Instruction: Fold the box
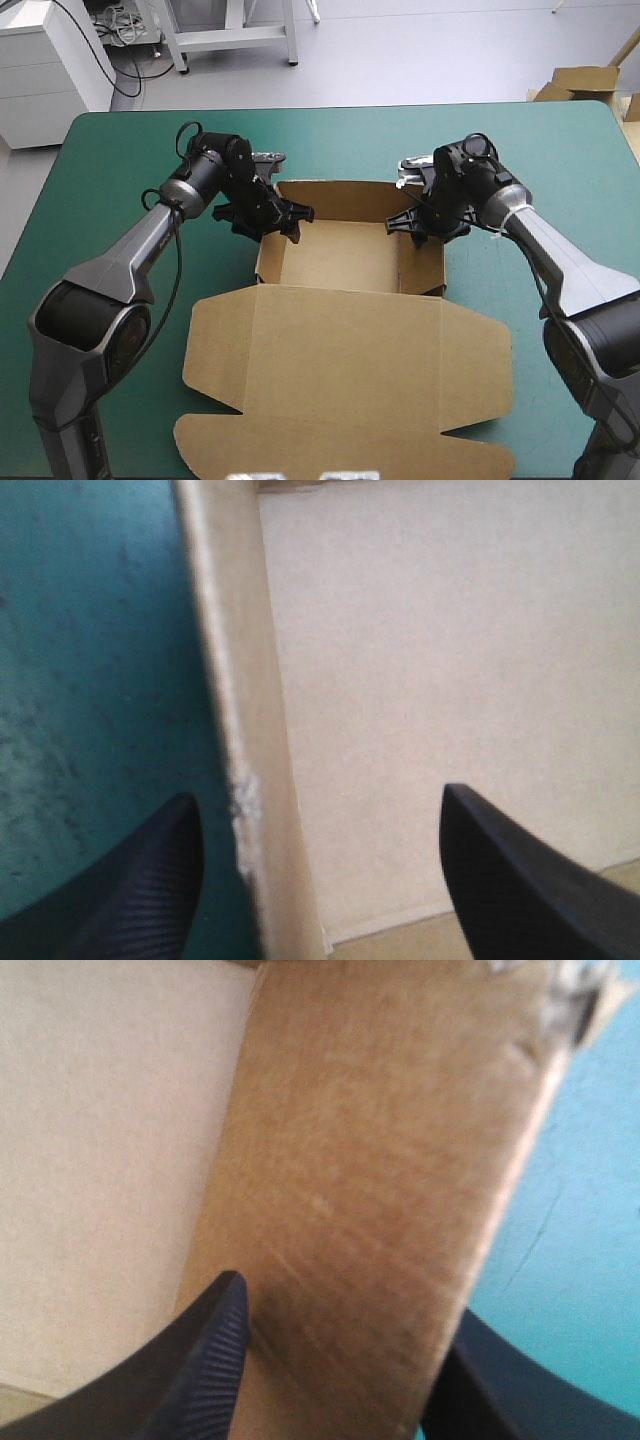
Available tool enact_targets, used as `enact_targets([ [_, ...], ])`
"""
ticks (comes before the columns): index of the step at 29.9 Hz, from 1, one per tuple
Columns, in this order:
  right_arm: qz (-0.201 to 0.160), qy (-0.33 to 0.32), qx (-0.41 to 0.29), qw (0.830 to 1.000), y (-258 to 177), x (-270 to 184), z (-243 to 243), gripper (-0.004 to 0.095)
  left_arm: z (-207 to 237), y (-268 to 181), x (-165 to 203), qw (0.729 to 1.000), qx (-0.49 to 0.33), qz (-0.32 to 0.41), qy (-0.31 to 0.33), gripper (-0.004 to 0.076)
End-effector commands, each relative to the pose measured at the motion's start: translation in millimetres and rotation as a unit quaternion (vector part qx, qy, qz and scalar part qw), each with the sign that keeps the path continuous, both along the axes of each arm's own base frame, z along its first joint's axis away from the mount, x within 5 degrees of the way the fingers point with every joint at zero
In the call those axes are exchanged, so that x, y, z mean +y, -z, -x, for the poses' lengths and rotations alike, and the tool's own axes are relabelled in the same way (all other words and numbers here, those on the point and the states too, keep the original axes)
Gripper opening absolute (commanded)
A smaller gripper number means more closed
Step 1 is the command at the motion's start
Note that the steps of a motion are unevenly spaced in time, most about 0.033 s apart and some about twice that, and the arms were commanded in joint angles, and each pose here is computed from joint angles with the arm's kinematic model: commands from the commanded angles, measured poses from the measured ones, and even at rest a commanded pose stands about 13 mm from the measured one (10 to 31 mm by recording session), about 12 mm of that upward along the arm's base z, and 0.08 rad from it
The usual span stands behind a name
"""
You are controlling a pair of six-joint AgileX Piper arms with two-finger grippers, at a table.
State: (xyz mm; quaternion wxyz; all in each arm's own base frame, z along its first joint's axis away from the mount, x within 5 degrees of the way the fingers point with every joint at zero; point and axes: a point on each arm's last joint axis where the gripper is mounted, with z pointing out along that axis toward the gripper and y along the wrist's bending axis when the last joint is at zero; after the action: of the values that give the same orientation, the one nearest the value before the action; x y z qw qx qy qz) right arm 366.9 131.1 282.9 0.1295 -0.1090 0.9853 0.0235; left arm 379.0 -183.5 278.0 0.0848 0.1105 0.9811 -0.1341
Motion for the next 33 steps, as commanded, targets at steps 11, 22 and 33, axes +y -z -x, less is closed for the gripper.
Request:
enact_targets([
  [11, 0.011, 0.013, -0.118, 0.993, -71, -12, 7, 0.0493, 9, -125, 1, 0.98, -0.183, 0.064, 0.042, 0.0494],
  [22, -0.003, 0.011, -0.135, 0.991, -87, -14, 16, 0.0493, 54, -201, 24, 0.944, -0.311, 0.057, 0.093, -0.0006],
  [33, -0.02, 0.012, -0.145, 0.989, -99, -16, 28, 0.0493, 98, -205, 58, 0.94, -0.325, -0.03, 0.098, -0.0008],
])
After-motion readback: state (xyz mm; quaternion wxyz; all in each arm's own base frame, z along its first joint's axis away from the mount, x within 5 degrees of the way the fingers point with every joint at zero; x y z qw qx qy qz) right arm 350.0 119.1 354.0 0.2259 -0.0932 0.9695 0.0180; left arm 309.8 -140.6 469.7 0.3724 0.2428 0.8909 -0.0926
